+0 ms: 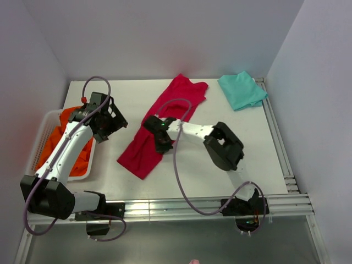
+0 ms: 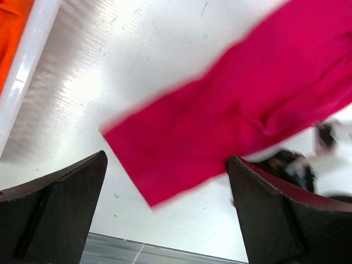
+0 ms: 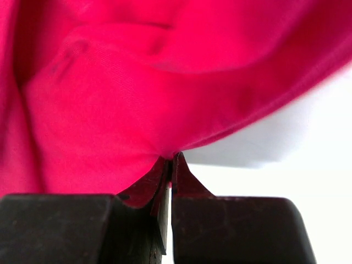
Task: Fold and stack the t-shirts
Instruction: Fold the tshirt
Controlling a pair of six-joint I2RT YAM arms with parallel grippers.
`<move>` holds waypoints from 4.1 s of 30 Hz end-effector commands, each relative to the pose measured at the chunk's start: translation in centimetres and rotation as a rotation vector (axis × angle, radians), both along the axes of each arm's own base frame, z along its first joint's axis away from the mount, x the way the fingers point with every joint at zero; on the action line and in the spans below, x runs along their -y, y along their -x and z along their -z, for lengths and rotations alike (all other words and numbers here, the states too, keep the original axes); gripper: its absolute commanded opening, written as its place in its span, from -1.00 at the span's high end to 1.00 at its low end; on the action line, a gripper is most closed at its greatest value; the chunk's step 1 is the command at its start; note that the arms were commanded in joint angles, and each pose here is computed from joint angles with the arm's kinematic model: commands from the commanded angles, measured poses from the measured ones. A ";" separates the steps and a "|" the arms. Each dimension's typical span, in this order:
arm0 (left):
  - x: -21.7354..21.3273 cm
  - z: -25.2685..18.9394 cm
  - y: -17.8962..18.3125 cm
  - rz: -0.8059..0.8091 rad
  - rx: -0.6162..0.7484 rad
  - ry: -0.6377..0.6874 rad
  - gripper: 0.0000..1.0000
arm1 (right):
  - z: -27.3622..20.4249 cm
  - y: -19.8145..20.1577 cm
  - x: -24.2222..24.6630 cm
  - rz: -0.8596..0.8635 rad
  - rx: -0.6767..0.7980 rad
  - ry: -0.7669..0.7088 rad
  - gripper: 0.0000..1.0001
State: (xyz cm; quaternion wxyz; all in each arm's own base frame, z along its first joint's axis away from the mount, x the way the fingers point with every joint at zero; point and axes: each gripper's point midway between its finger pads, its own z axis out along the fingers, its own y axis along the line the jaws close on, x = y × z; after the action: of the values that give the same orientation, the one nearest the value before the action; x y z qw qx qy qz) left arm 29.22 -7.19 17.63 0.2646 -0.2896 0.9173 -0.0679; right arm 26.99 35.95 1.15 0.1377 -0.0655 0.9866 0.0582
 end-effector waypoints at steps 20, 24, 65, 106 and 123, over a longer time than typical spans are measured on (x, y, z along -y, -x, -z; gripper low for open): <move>8.8 6.3 3.6 0.442 -0.094 0.186 -0.99 | -1.7 3.3 23.5 0.404 -0.026 0.401 -0.53; 12.6 6.4 5.0 0.592 -0.094 0.222 -0.99 | -5.5 3.3 22.5 0.415 0.017 0.269 -0.52; 19.4 18.5 13.3 0.821 -0.311 0.002 -0.08 | -8.6 10.4 20.2 0.463 -0.028 -0.201 -0.22; 23.6 15.2 14.2 0.813 -0.331 0.125 0.99 | 0.7 15.2 16.5 0.452 -0.194 -0.202 0.00; 23.1 15.6 14.3 0.815 -0.334 0.113 0.99 | -4.3 14.0 16.9 0.475 -0.073 -0.297 0.00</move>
State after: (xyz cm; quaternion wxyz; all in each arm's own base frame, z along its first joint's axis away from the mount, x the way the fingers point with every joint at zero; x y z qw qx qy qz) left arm 15.34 -29.65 1.73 0.0540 0.0723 0.9834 -0.1575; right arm 11.79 18.67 3.85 0.0888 0.1838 0.9662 0.1572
